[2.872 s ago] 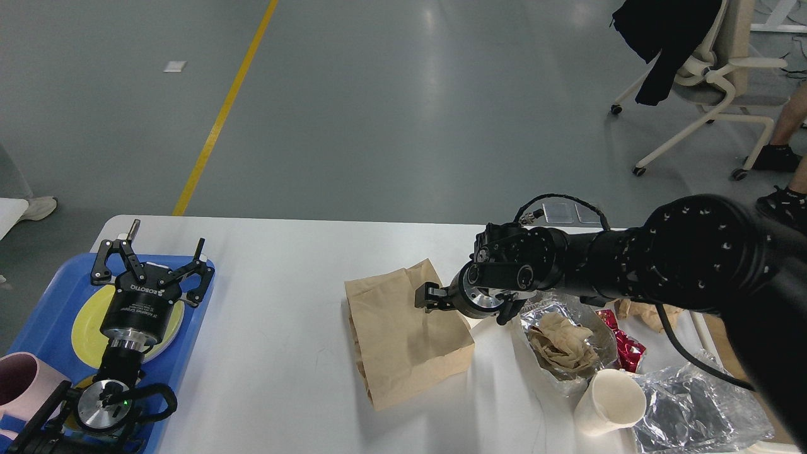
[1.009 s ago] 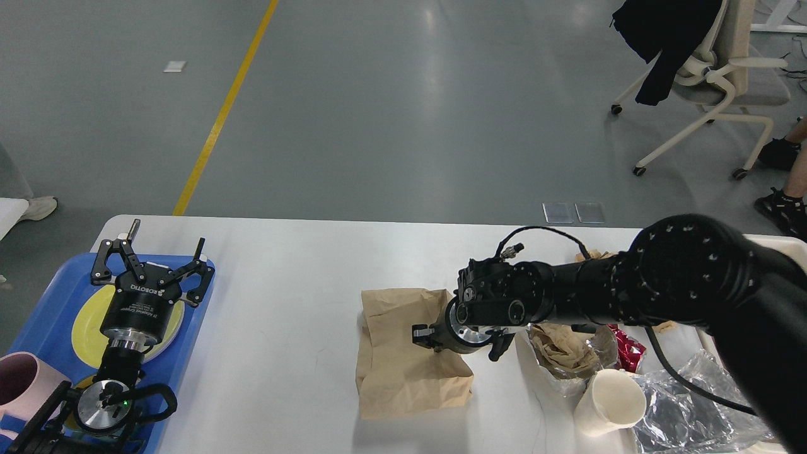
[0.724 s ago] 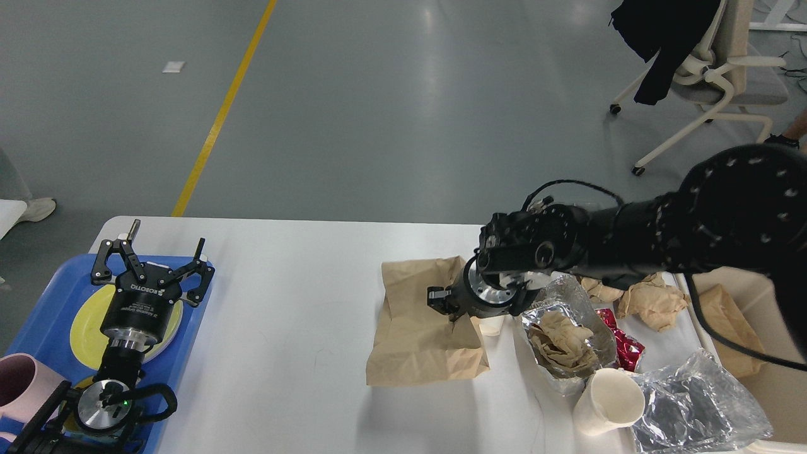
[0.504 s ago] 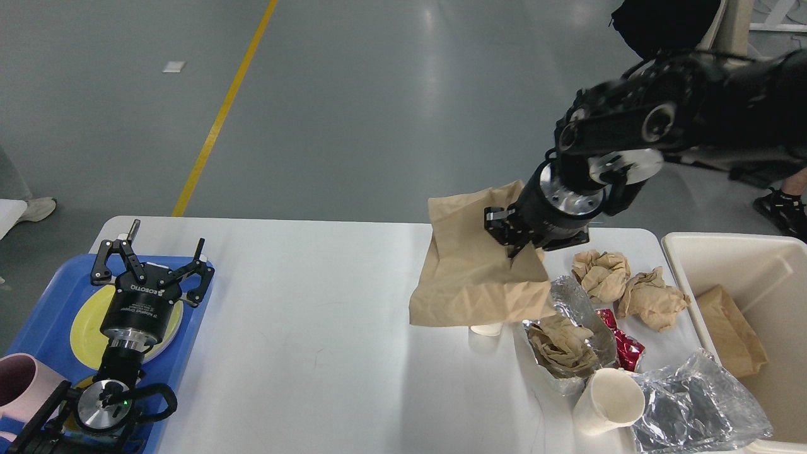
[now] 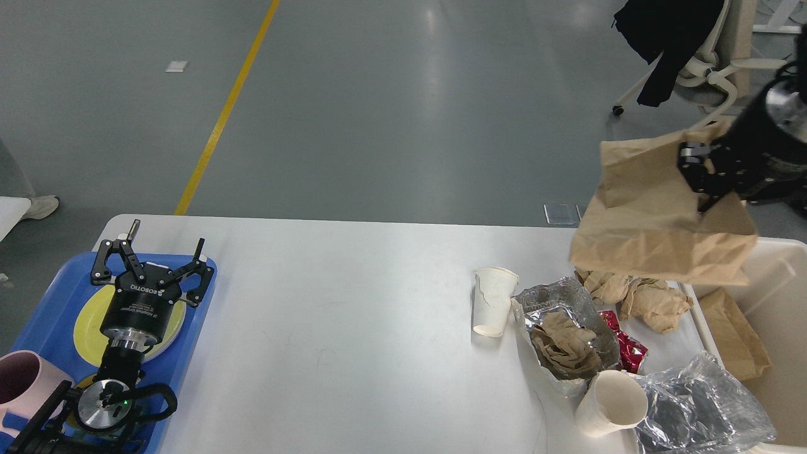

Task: Tidy desktop
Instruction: 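Lift the brown paper bag and carry it over the white bin, then release the bag into the bin and withdraw the right gripper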

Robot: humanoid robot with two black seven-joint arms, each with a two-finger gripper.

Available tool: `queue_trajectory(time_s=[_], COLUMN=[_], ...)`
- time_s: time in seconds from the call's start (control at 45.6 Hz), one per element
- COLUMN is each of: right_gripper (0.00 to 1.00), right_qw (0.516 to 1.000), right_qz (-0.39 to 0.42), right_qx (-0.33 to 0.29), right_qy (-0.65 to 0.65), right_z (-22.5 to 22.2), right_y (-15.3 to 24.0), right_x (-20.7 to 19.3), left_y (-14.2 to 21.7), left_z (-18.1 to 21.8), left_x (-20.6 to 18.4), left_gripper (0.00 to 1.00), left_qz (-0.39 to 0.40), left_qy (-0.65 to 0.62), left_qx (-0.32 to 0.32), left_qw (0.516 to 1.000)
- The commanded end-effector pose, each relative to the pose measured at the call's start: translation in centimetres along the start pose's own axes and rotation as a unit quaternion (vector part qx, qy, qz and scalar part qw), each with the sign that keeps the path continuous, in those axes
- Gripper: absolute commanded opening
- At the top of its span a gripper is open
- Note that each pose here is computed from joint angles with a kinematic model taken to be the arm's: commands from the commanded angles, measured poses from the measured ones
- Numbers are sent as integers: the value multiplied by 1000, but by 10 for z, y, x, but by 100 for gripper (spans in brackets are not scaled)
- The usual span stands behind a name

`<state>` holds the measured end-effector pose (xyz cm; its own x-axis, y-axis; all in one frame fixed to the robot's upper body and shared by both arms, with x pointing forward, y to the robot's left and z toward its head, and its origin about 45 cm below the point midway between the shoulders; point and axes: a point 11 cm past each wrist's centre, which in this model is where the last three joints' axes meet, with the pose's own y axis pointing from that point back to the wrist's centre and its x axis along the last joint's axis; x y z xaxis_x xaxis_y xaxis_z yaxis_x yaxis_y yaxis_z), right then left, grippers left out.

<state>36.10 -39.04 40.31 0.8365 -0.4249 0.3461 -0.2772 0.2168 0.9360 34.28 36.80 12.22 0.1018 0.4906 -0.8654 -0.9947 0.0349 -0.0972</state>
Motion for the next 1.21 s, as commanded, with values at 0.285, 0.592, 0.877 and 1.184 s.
queue_trajectory(time_s=[0.285,0.592,0.877,1.184], right_gripper=[0,0,0,0], right_qw=[975,964,968,973], right_qz=[97,177,179,158], right_qx=[-111,-167,-159,-154], right_qy=[-168,-109,-80,-68], right_z=[225,229,205,195], right_y=[-143,-282,-334,-348], right_x=[29,-59,-121,-145], left_y=[0,0,0,0], left_z=[0,0,0,0], left_x=[0,0,0,0], left_gripper=[97,97,97,97], left_qz=[0,0,0,0], left_qy=[1,1,0,0], left_qx=[0,0,0,0], left_qw=[1000,1000,1000,1000])
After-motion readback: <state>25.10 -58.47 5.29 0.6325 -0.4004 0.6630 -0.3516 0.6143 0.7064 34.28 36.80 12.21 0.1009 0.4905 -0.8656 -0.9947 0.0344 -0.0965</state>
